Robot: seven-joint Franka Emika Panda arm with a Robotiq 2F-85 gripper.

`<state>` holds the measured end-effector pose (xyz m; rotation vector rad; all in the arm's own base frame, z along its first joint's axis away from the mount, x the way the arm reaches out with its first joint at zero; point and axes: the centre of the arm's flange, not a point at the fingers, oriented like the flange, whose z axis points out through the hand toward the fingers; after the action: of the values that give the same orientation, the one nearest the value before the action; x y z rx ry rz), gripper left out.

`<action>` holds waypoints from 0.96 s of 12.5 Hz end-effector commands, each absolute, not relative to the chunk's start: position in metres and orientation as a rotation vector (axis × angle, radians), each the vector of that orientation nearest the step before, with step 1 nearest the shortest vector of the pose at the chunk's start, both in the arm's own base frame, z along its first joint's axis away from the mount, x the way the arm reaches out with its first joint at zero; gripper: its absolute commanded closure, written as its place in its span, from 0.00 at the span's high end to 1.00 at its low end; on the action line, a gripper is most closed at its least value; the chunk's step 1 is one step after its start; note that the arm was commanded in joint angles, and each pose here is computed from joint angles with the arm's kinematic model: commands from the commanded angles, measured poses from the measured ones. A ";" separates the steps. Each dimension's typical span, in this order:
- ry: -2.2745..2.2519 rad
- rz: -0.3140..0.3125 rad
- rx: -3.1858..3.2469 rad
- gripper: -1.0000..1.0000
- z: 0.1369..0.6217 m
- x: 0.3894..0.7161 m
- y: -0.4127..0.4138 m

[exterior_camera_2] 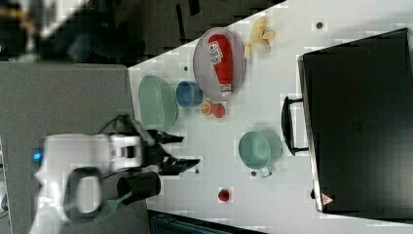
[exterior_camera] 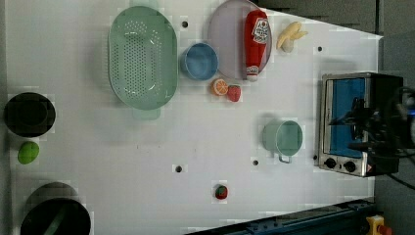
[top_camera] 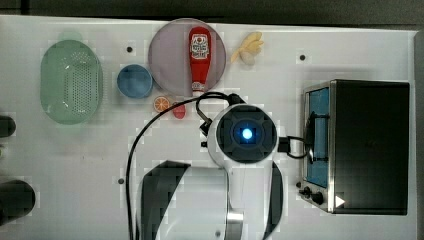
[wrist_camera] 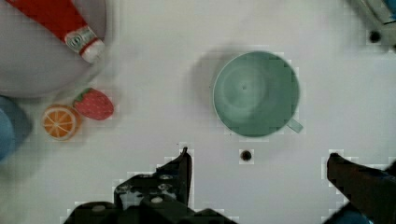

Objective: Drag mug right to left.

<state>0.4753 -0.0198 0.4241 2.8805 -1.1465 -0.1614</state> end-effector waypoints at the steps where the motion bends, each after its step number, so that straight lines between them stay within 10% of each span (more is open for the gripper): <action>1: -0.894 -0.237 2.968 1.00 0.362 0.464 -0.018; 12: -0.101 -0.182 3.117 1.00 0.196 0.471 0.000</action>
<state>0.4655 0.0004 0.1963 3.1011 -0.2195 -0.2234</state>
